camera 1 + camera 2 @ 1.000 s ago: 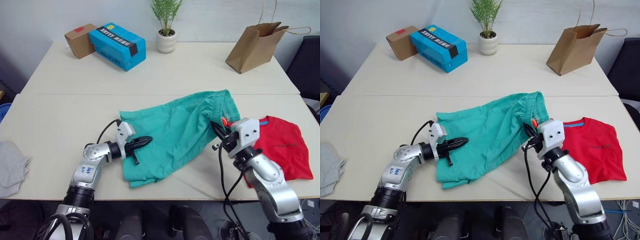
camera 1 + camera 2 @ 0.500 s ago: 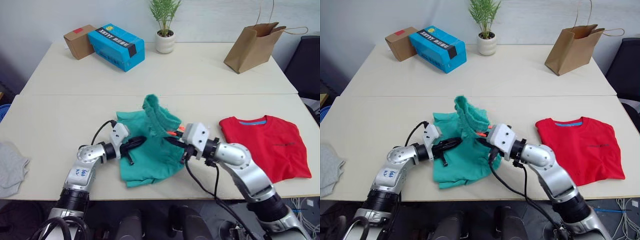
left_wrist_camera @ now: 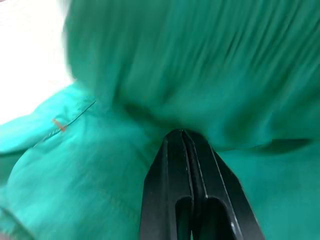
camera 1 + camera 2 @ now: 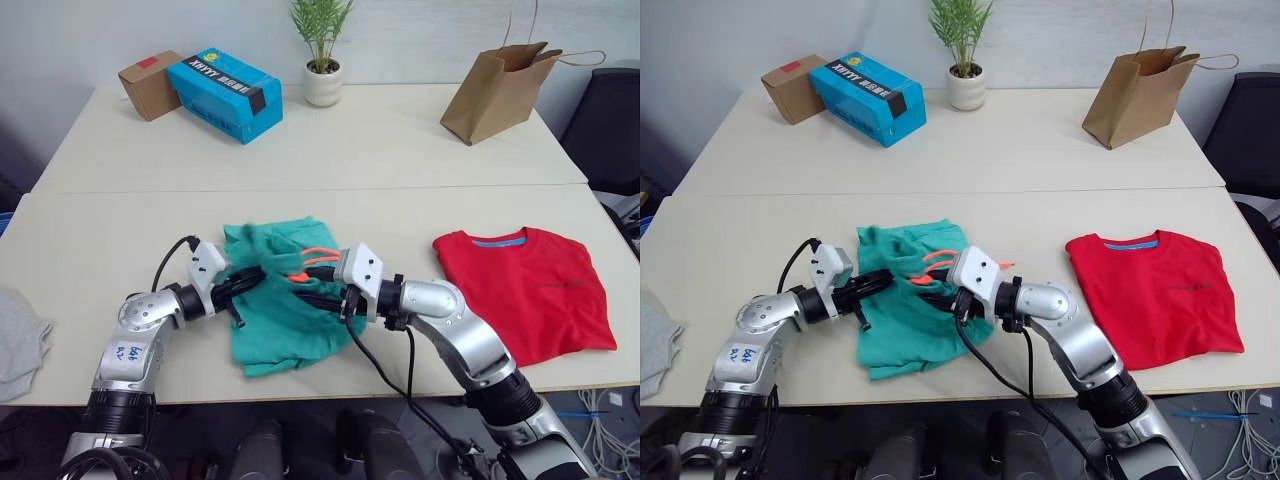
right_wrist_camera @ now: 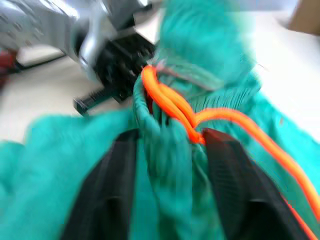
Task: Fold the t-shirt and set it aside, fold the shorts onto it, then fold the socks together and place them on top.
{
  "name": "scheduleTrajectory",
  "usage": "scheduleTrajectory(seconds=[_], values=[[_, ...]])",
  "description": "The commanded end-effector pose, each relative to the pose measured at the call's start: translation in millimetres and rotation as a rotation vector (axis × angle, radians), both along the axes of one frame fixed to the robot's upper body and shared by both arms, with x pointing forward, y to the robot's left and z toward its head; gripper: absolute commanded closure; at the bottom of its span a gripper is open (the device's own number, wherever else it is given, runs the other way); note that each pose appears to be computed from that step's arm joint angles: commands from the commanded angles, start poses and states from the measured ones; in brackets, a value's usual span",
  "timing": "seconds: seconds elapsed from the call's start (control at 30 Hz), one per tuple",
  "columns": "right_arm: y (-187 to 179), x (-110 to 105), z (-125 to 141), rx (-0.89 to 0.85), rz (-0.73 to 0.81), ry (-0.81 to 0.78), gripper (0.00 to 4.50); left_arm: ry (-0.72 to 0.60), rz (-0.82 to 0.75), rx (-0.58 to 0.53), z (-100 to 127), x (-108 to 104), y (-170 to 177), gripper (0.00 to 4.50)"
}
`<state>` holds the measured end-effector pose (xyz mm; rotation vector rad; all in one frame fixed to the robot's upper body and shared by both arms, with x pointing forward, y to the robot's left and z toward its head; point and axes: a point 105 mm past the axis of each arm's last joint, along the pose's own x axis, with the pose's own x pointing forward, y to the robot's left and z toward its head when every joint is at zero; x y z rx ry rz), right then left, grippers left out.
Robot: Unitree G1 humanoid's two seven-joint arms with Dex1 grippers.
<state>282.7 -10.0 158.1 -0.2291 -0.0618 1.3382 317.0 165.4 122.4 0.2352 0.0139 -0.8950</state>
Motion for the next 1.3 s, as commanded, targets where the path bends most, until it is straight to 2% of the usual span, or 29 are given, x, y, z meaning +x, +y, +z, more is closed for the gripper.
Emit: scheduleTrajectory(seconds=[0.03, 0.13, 0.2, 0.3, 0.4, 0.5, 0.57, 0.63, 0.77, 0.87, 1.0, 1.1, 1.2, 1.3], values=[[0.6, -14.1, 24.2, 0.051, 0.126, 0.107, 1.07, -0.087, 0.001, 0.024, 24.1, -8.0, 15.1, 4.50], [-2.6, -20.2, 34.8, 0.067, 0.192, 0.189, 0.05, -0.069, -0.001, 0.108, 20.1, -18.8, 31.4, 4.50], [-10.8, -22.9, 40.6, 0.080, 0.222, 0.233, 0.01, -0.017, 0.004, 0.138, 16.0, -30.2, 45.3, 4.50], [-29.7, -11.0, 41.3, 0.087, 0.174, 0.207, 0.01, 0.033, 0.058, 0.146, 19.9, -45.2, 71.1, 4.50], [-38.2, 4.3, 38.5, 0.105, 0.102, 0.158, 0.61, 0.056, 0.081, 0.096, 30.3, -52.3, 80.7, 4.50], [-37.3, 24.9, 22.9, 0.074, 0.004, 0.045, 1.66, 0.076, 0.011, -0.096, 59.5, -53.8, 64.5, 4.50], [-29.9, 30.6, 8.0, 0.018, -0.012, -0.027, 2.33, 0.075, -0.070, -0.158, 71.8, -49.9, 43.9, 4.50], [-21.5, 34.7, -6.5, -0.028, -0.017, -0.085, 3.05, 0.067, -0.115, -0.146, 72.4, -38.1, 24.6, 4.50], [-9.6, 38.6, -32.1, -0.075, -0.031, -0.123, 4.48, 0.038, -0.188, -0.080, 57.6, -7.8, -16.3, 4.50], [-3.4, 41.7, -43.0, -0.086, -0.055, -0.133, 4.48, 0.053, -0.212, -0.116, 47.0, 11.4, -42.1, 4.50], [4.6, 41.9, -52.6, -0.101, -0.070, -0.146, 4.48, 0.122, -0.244, -0.047, 10.4, 21.5, -68.6, 4.50], [7.1, 35.9, -54.6, -0.100, -0.048, -0.141, 4.48, 0.100, -0.150, -0.036, -1.1, 36.3, -66.6, 4.50], [-0.2, 27.0, -60.5, -0.120, -0.030, -0.104, 4.48, 0.077, -0.018, -0.085, -4.6, 52.8, -55.8, 4.50], [-8.5, 14.1, -61.9, -0.118, 0.010, -0.053, 4.48, 0.048, 0.035, -0.064, -10.2, 57.8, -44.6, 4.50]])
